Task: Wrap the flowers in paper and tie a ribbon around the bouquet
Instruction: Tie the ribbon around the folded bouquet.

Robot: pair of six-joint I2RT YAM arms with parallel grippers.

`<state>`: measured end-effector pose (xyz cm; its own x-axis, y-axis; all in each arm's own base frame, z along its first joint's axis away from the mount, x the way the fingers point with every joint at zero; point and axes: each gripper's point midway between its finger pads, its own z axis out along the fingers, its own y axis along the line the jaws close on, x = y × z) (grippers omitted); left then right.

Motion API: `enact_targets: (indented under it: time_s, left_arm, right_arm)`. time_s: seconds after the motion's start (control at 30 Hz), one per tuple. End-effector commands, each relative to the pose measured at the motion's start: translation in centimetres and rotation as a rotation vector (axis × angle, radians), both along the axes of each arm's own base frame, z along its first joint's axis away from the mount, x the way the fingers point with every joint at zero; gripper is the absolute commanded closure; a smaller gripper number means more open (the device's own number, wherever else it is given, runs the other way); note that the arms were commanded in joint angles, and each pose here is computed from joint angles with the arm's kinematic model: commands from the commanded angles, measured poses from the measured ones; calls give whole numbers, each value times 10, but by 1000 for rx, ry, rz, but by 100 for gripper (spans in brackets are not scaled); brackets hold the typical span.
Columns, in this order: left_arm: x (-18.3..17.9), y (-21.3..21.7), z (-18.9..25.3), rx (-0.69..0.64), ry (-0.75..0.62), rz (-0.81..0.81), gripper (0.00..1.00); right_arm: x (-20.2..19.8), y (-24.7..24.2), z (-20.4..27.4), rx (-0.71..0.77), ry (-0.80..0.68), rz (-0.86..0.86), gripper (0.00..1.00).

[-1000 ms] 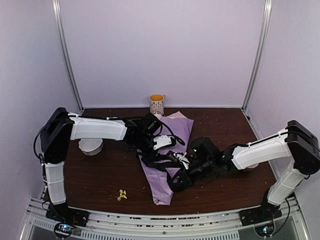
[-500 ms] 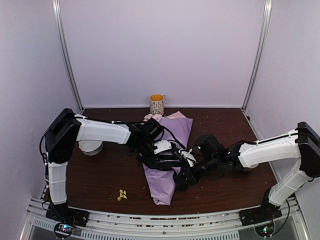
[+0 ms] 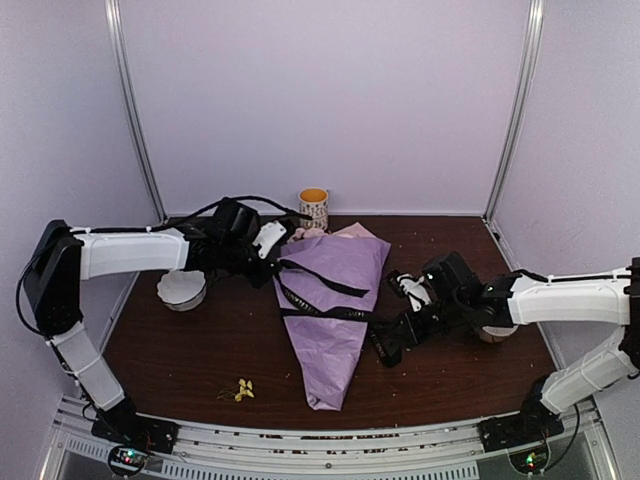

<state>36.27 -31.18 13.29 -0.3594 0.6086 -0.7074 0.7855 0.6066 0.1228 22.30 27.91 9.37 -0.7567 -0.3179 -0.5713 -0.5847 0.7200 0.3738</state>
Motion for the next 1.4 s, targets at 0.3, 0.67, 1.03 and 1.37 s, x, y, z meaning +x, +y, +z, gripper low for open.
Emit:
enact_targets:
  time_s: [0.3, 0.67, 1.03, 1.37]
  left_arm:
    - [-12, 158, 1, -162, -34, 609, 100]
    - [-21, 120, 38, -297, -92, 471, 100]
    - [-60, 29, 122, -420, -259, 190, 100]
    - [-61, 13, 127, -431, -252, 136, 100]
  right_arm:
    - [57, -133, 24, -244, -186, -474, 100]
    - [74, -31, 81, -161, -360, -209, 100]
    - [66, 83, 160, -44, -559, -4, 100]
    - [70, 107, 161, -36, -556, 30, 100]
